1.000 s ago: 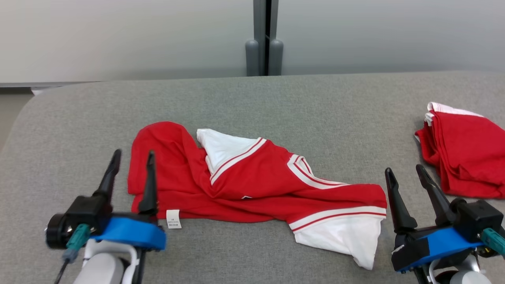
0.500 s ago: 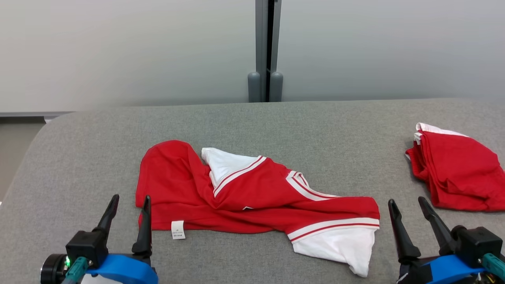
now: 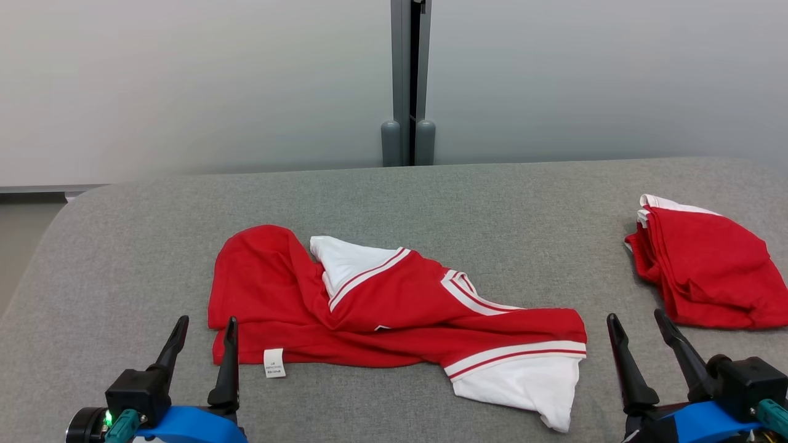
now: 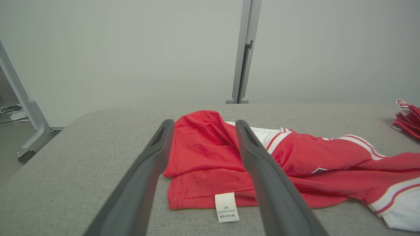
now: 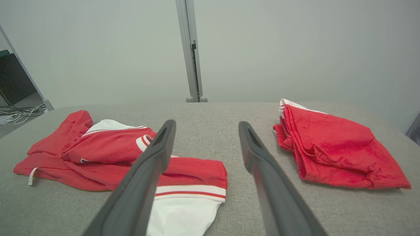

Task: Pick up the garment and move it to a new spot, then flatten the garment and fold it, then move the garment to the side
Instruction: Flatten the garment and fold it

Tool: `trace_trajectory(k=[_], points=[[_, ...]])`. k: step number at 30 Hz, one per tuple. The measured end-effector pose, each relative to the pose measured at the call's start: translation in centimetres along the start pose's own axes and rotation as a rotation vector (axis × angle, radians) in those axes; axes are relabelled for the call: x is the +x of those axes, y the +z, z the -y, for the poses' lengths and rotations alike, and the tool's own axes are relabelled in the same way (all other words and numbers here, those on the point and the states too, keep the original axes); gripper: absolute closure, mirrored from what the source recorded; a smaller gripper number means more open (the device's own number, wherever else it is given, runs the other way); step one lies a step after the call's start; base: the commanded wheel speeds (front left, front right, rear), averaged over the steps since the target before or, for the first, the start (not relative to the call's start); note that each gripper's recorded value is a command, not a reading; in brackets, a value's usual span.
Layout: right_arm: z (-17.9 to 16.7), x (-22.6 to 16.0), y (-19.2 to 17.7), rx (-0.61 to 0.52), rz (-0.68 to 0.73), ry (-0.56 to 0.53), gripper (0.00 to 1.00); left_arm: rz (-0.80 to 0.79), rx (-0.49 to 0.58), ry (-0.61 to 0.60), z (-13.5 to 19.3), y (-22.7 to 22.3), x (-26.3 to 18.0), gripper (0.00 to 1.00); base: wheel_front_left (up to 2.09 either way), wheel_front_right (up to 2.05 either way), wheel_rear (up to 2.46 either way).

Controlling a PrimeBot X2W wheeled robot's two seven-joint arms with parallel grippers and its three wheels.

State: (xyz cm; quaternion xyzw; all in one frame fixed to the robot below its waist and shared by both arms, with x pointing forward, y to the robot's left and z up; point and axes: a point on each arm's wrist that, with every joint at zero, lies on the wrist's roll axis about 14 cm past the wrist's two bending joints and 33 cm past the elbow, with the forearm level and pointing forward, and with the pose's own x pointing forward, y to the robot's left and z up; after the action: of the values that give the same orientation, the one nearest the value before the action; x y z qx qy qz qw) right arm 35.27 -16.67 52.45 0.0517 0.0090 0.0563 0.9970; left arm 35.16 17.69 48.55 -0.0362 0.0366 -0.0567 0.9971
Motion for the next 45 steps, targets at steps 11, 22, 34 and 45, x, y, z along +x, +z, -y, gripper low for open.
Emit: trace_trajectory(k=[11, 22, 34, 45], points=[[0.3, 0.4, -1.4, 0.006, -0.047, -0.007, 0.0, -0.006, -0.003, -0.002, 0.0, -0.2, 0.9, 0.0, 0.0, 0.0, 0.0], [-0.6, 2.1, -11.3, 0.05, -0.346, 0.02, 0.0, 0.012, 0.002, -0.008, -0.2, -0.2, 5.5, 0.0, 0.0, 0.0, 0.0], [-1.4, 3.2, -15.9, 0.102, -0.461, 0.052, 1.0, 0.018, -0.006, 0.018, -0.9, -0.7, 6.4, 0.0, 0.0, 0.0, 0.0], [-4.8, 5.0, -6.4, 0.046, -0.13, 0.215, 1.0, 0.053, -0.01, 0.013, -0.4, 0.3, 6.3, 0.0, 0.0, 0.0, 0.0]])
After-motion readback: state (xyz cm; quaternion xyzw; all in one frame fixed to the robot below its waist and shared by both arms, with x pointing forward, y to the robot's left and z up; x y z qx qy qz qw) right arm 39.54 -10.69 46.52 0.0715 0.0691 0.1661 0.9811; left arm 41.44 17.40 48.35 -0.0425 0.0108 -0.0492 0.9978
